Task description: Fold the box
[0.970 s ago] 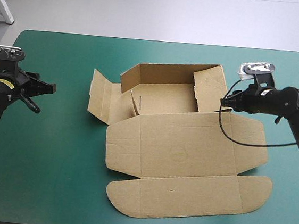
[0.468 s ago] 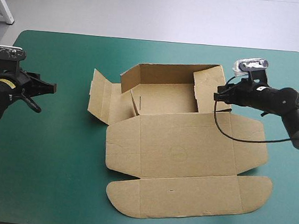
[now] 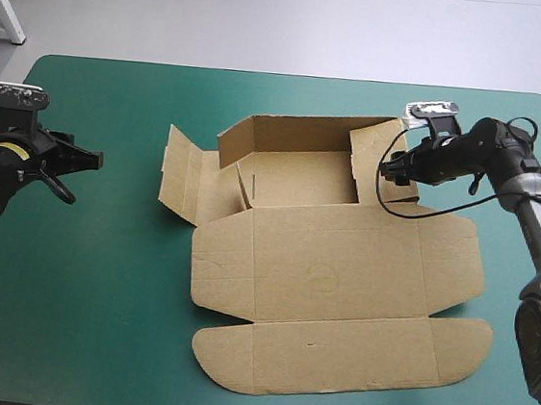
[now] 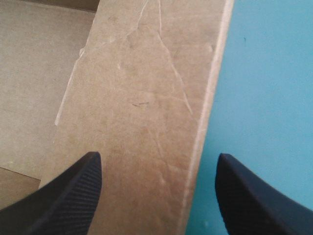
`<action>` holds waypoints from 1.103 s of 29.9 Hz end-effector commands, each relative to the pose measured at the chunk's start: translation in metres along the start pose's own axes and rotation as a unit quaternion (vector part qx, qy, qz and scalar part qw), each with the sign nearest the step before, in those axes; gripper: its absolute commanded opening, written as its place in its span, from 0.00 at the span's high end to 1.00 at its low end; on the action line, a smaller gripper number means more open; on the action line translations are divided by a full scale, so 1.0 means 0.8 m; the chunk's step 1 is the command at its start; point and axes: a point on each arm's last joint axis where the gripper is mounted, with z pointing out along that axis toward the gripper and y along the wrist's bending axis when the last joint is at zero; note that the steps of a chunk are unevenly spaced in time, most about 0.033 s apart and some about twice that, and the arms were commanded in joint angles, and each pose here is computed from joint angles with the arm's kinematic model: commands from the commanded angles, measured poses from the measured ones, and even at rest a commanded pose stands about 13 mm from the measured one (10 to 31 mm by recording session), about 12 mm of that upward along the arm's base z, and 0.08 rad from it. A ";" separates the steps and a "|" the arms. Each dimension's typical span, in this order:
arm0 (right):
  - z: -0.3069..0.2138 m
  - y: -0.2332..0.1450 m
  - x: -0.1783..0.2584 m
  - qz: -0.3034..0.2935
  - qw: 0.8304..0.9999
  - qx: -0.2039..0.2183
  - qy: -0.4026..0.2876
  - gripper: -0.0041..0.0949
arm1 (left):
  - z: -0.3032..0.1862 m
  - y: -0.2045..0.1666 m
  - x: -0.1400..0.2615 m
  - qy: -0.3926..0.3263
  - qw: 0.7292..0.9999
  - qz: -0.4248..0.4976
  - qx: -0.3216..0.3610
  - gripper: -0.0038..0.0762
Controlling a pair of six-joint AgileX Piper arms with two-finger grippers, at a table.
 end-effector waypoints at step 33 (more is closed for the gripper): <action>-0.023 0.008 -0.040 0.038 0.996 0.026 -0.074 0.96 | -0.014 -0.006 -0.015 -0.038 0.999 0.007 0.028 0.67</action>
